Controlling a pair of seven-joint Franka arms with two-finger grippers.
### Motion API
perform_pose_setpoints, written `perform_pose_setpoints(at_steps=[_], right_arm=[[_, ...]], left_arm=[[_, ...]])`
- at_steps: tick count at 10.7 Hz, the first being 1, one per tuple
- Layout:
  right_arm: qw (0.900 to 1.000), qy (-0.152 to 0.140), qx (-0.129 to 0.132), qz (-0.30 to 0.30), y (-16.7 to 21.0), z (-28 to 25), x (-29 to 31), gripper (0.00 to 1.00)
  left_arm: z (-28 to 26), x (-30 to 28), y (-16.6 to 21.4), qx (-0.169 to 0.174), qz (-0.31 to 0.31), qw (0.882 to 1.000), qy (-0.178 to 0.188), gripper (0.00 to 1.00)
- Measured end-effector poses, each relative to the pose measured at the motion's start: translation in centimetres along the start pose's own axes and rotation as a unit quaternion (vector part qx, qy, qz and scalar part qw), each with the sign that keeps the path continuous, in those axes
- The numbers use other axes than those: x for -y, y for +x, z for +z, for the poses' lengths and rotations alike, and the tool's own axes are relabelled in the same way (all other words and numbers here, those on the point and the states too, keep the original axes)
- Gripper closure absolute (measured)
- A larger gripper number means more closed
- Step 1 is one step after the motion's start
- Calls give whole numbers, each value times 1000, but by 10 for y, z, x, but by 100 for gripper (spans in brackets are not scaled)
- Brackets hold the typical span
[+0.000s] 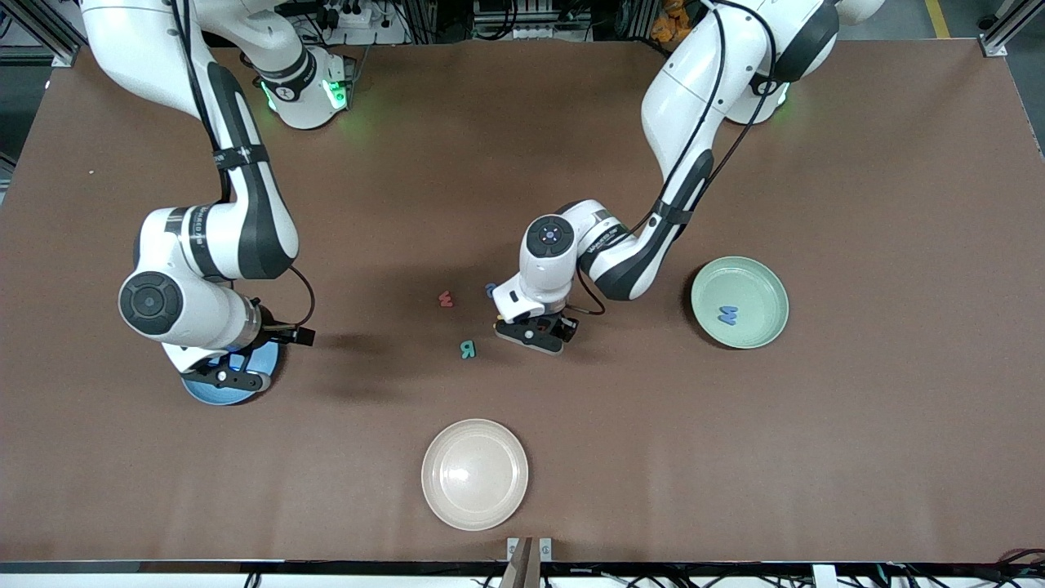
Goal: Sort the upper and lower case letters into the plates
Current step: 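Carry the pink Q to the green plate and open the left gripper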
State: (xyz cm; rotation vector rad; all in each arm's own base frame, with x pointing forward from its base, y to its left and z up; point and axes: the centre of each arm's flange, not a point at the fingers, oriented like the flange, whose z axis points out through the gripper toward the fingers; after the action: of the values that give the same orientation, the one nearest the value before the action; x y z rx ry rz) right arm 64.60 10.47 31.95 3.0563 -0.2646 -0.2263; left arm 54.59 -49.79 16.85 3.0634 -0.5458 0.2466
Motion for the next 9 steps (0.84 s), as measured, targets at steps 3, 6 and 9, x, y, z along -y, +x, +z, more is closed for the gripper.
perform_pose_setpoints(at_steps=[3, 6, 9], right_arm=[[1000, -3, 3, -5, -1, 7, 7, 0], [1000, -5, 4, -6, -1, 11, 8, 0], [1000, -5, 2, 0, -2, 10, 12, 0]], left_arm=[[-1, 1, -1, 5, 0, 1000, 3, 57], [-1, 1, -1, 6, -1, 1000, 4, 58], [-10, 20, 2, 43, 6, 999, 31, 62]])
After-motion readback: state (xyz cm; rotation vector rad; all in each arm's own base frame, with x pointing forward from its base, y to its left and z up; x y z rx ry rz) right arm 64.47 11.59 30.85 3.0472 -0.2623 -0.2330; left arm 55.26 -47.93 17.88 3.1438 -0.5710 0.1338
